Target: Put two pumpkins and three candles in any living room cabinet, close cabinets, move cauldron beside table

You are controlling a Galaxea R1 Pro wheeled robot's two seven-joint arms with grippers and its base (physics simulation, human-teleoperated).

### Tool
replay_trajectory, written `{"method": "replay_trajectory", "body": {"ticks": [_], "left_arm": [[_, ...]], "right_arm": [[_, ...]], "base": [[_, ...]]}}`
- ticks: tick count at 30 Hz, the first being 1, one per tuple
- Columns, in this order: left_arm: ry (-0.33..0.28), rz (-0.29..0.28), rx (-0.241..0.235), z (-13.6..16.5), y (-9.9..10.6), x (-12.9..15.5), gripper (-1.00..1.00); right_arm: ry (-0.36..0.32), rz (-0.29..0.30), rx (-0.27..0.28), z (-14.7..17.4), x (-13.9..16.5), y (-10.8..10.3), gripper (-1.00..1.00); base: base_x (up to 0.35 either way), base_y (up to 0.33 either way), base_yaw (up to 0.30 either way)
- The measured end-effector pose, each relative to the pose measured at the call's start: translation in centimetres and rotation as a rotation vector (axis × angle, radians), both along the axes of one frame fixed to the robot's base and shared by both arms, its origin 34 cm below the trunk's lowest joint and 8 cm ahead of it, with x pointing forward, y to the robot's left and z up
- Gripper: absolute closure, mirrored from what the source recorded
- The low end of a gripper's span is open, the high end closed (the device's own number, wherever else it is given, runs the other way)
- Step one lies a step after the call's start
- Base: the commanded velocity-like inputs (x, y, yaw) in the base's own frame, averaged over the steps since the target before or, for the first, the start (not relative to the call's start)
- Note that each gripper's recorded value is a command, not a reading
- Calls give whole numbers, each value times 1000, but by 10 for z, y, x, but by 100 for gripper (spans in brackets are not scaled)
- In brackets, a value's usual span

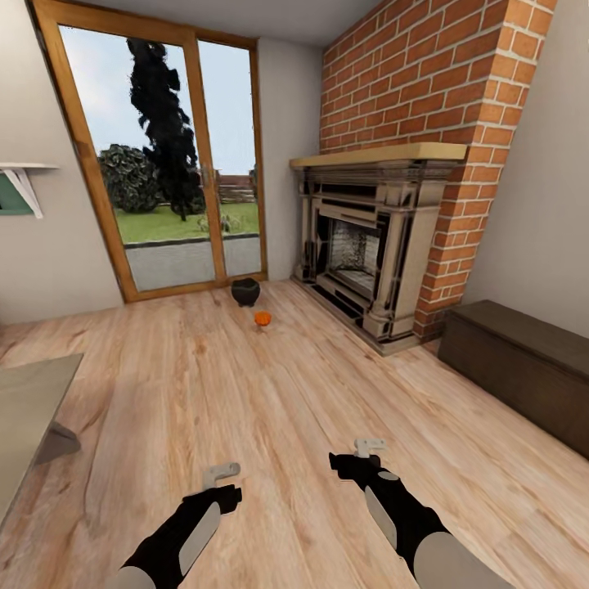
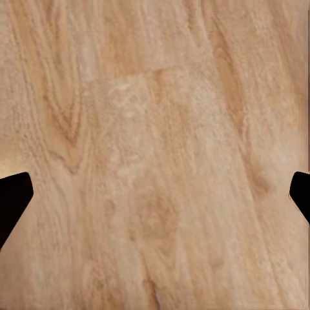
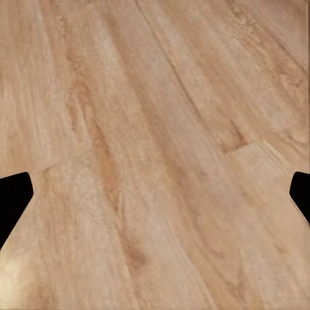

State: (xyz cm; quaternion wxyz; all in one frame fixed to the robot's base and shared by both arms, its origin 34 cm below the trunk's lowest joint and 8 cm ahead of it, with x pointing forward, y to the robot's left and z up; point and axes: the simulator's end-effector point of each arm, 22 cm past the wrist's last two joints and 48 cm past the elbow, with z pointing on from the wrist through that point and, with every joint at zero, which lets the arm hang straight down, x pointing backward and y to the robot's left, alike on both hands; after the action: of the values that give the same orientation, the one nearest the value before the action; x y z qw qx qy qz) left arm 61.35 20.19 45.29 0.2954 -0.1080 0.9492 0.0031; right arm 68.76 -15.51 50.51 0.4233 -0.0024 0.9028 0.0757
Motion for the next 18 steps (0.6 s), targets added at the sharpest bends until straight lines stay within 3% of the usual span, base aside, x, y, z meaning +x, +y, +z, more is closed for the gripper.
{"method": "replay_trajectory", "body": {"ticks": [18], "left_arm": [[0, 0, 0, 0, 0, 0, -100]], "right_arm": [[0, 0, 0, 0, 0, 0, -100]], "base": [[321, 126, -194]]}}
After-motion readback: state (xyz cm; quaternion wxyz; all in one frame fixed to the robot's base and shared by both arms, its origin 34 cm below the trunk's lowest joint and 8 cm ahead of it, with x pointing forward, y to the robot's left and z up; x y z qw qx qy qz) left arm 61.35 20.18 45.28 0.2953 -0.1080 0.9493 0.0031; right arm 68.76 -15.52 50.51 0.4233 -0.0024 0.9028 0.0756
